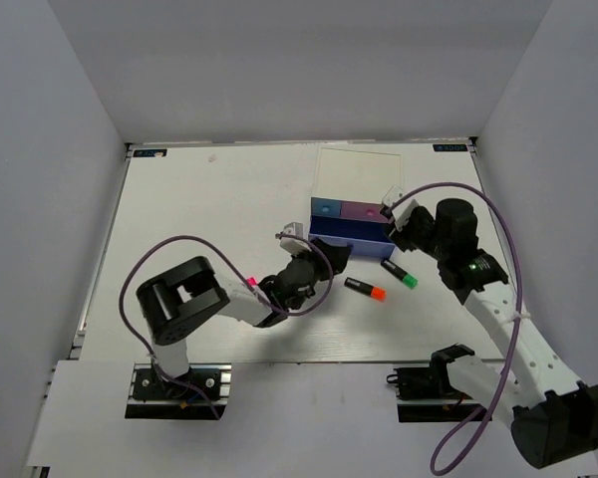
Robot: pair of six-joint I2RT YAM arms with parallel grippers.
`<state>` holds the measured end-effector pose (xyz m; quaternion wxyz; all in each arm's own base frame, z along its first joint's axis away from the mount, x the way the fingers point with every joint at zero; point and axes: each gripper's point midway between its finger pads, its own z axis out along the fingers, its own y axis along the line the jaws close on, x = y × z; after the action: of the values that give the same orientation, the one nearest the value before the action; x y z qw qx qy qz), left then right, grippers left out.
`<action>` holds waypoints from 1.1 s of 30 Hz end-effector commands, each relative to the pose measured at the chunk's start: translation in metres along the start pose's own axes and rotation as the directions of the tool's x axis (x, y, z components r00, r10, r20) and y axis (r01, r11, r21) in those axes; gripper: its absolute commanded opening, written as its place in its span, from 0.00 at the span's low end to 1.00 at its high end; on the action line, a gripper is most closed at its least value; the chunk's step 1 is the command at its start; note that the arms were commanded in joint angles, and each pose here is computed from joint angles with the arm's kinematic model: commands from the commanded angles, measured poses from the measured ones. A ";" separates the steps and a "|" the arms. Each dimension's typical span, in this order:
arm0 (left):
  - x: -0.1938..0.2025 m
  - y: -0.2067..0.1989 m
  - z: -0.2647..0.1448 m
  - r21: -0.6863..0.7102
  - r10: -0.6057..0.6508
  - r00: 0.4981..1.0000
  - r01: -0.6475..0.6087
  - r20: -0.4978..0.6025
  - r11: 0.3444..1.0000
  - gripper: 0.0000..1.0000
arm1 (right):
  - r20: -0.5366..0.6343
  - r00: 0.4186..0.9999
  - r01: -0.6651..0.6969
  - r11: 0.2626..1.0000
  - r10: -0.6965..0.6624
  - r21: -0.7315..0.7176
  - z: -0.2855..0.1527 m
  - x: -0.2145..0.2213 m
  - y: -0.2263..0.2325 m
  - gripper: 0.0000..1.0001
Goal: Sort the stationery into containers
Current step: Pick up the stationery from the center of the board.
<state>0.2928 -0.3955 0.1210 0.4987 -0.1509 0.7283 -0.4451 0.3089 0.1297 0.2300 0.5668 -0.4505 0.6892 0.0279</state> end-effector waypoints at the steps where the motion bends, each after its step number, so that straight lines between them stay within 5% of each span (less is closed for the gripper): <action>1: -0.004 -0.002 -0.026 -0.005 0.037 0.998 -0.037 -0.058 0.999 0.55 | -0.042 0.999 -0.014 0.995 0.010 -0.096 -0.015 0.017 0.028 0.45; 2: -0.018 -0.014 -0.033 0.013 0.025 0.999 -0.024 -0.045 1.000 0.42 | -0.055 0.998 -0.015 0.994 0.009 -0.112 -0.020 0.021 0.034 0.31; 5: -0.019 -0.007 -0.052 -0.053 0.117 0.986 -0.124 -0.121 0.991 0.12 | -0.134 0.991 -0.013 0.982 -0.013 -0.191 -0.028 0.044 0.055 0.15; 7: -0.042 -0.033 -0.059 -0.057 0.154 0.980 -0.162 -0.129 0.985 0.04 | -0.196 0.980 -0.015 0.970 -0.034 -0.241 -0.034 0.062 0.068 0.15; 9: -0.047 -0.027 -0.073 -0.133 0.248 0.941 -0.283 -0.231 0.950 0.04 | -0.238 0.970 -0.022 0.965 -0.042 -0.261 -0.036 0.077 0.076 0.30; 10: -0.060 -0.032 -0.082 -0.119 0.309 0.920 -0.344 -0.241 0.931 0.08 | -0.258 0.965 -0.022 0.962 -0.051 -0.272 -0.038 0.084 0.079 0.38; 11: -0.067 -0.016 -0.093 -0.176 0.364 0.891 -0.418 -0.273 0.891 0.22 | -0.281 0.958 -0.030 0.957 -0.055 -0.289 -0.039 0.094 0.086 0.57; 12: -0.075 -0.015 -0.100 -0.184 0.389 0.879 -0.446 -0.277 0.876 0.35 | -0.296 0.953 -0.031 0.957 -0.058 -0.288 -0.038 0.099 0.087 0.64; 15: -0.110 0.007 -0.125 -0.264 0.447 0.857 -0.507 -0.256 0.821 0.85 | -0.347 0.936 -0.054 0.952 -0.057 -0.301 -0.032 0.117 0.093 0.74; 16: -0.117 0.013 -0.131 -0.271 0.482 0.838 -0.541 -0.255 0.796 0.90 | -0.359 0.932 -0.059 0.953 -0.054 -0.297 -0.031 0.120 0.093 0.74; 21: -0.128 0.027 -0.151 -0.233 0.565 0.784 -0.618 -0.257 0.751 0.97 | -0.427 0.903 -0.089 0.954 -0.043 -0.285 -0.020 0.143 0.095 0.74; 28: -0.130 -0.010 -0.146 -0.094 0.611 0.747 -0.650 -0.263 0.754 1.00 | -0.515 0.857 -0.141 0.965 0.008 -0.221 -0.007 0.173 0.093 0.74; 33: -0.145 -0.011 -0.150 -0.087 0.709 0.655 -0.748 -0.262 0.658 1.00 | -0.542 0.838 -0.148 0.982 0.063 -0.115 0.004 0.180 0.077 0.74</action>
<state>0.2260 -0.2384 0.2098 0.5196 0.1217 0.8288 -0.1681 0.2463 0.0754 0.0378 0.2768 -0.4791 0.8328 0.0154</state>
